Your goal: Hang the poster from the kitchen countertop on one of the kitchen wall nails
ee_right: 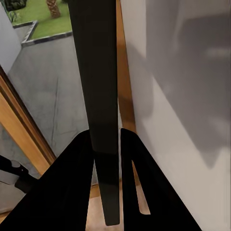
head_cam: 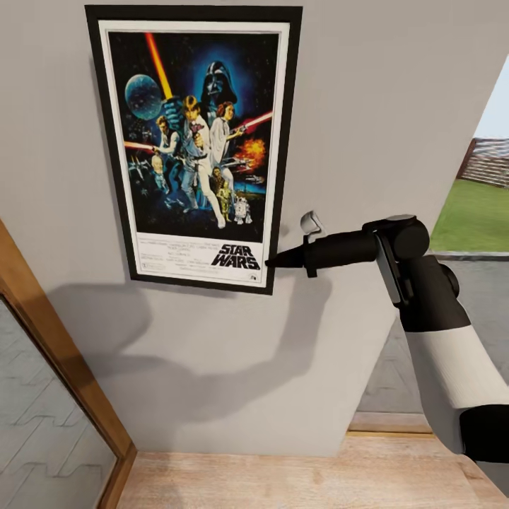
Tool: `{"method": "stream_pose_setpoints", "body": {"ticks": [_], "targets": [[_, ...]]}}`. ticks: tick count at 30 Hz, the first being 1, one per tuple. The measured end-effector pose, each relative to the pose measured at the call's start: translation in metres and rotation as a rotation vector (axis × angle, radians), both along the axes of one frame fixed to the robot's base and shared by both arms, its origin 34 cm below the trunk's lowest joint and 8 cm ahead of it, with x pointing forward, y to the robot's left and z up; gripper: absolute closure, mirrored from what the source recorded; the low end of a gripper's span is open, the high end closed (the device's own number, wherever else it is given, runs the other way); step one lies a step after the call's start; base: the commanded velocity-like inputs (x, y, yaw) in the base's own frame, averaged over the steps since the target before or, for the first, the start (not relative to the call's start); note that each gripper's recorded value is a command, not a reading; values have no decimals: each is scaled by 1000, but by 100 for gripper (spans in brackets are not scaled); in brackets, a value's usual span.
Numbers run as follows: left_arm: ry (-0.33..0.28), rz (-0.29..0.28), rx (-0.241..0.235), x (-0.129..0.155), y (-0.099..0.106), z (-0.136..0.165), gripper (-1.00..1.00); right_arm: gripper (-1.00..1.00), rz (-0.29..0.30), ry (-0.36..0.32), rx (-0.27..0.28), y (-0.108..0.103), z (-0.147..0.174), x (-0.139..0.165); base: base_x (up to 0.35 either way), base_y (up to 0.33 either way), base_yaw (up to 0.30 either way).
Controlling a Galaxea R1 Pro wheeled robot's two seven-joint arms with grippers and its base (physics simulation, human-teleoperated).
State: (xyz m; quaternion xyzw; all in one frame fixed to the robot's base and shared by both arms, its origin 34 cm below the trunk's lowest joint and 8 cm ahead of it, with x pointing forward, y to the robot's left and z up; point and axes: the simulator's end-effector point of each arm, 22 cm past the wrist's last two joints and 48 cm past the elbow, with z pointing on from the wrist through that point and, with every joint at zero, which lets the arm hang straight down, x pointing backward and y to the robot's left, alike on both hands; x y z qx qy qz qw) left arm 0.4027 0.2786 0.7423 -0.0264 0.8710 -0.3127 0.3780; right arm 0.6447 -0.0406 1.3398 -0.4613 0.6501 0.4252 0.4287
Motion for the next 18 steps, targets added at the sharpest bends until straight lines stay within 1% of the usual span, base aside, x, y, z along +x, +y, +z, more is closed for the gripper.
{"method": "stream_pose_setpoints", "body": {"ticks": [18], "targets": [[0,-1,0,0,0,0,-100,100,-1,-29,1,1,16,3,0,0,0]]}}
